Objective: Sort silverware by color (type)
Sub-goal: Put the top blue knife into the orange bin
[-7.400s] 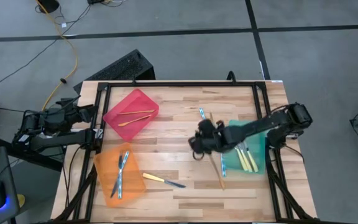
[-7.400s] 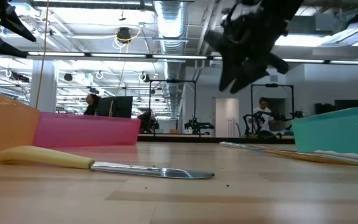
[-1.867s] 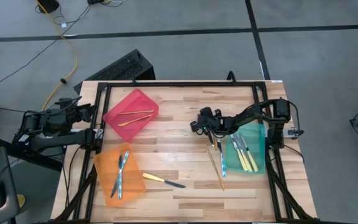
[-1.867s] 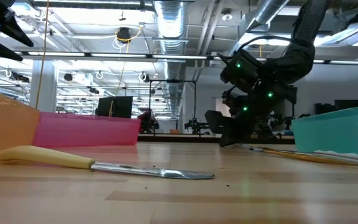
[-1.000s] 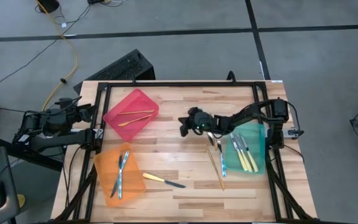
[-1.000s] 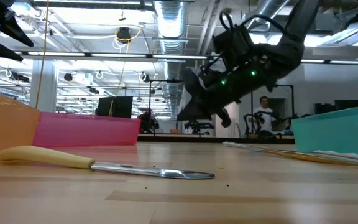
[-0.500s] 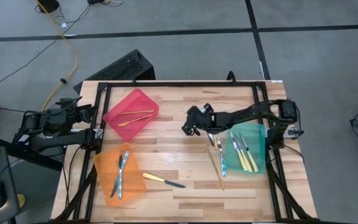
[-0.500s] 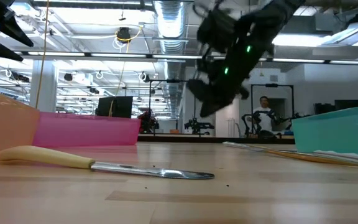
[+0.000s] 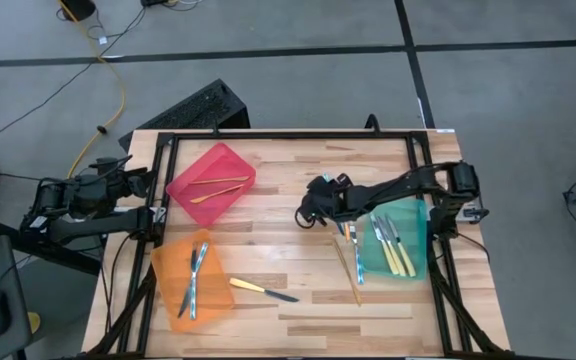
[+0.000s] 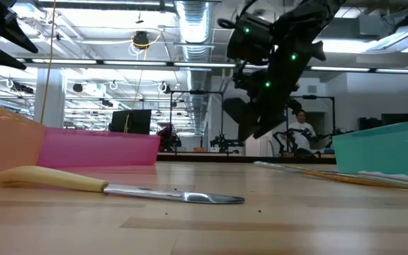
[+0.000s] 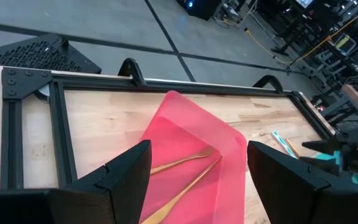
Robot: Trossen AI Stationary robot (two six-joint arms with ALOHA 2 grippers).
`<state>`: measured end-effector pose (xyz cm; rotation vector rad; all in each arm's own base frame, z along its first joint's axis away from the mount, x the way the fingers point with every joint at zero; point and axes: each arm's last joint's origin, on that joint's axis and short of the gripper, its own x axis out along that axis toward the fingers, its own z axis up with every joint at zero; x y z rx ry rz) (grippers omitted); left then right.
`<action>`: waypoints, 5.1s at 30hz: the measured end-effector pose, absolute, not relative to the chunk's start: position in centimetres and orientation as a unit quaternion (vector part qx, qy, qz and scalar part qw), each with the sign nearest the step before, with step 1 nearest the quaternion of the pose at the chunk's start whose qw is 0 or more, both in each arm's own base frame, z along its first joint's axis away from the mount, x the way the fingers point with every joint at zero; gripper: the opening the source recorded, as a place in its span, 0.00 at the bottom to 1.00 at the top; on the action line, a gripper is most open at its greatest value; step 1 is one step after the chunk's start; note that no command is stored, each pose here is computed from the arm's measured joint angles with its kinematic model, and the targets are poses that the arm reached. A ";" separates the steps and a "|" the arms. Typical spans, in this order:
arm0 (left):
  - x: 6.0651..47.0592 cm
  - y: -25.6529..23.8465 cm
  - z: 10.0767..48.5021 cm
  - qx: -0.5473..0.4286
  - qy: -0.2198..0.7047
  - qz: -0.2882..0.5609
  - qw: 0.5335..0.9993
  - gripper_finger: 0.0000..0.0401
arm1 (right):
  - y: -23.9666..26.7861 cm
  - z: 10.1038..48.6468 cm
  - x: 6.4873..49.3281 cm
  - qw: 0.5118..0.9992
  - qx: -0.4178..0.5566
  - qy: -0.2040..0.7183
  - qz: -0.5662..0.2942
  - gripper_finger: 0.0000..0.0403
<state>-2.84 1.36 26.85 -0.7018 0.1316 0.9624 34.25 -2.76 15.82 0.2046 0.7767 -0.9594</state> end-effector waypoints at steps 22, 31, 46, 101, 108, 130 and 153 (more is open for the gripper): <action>-2.8 1.3 26.8 -0.335 0.065 0.446 0.828 0.62 | -4.1 10.6 36.1 0.803 0.172 0.379 -0.425 0.66; -2.8 1.3 26.8 -0.341 0.063 0.445 0.826 0.62 | -3.8 13.6 35.3 0.812 0.163 0.373 -0.419 0.65; -2.8 1.3 26.8 -0.341 0.063 0.445 0.825 0.62 | -4.3 11.7 31.8 0.771 0.183 0.400 -0.460 0.64; -2.8 1.4 26.9 -0.337 0.057 0.454 0.822 0.62 | -5.1 10.2 33.2 0.904 0.097 0.304 -0.284 0.64; -2.8 1.4 26.9 -0.338 0.058 0.454 0.823 0.62 | -5.1 7.2 33.6 0.894 0.108 0.314 -0.301 0.58; -2.9 1.4 26.8 -0.340 0.060 0.453 0.822 0.62 | -5.5 8.0 34.8 0.897 0.154 0.279 -0.306 0.11; -2.9 1.4 26.8 -0.339 0.056 0.459 0.819 0.62 | -2.3 18.3 43.7 0.974 0.147 0.128 -0.117 0.11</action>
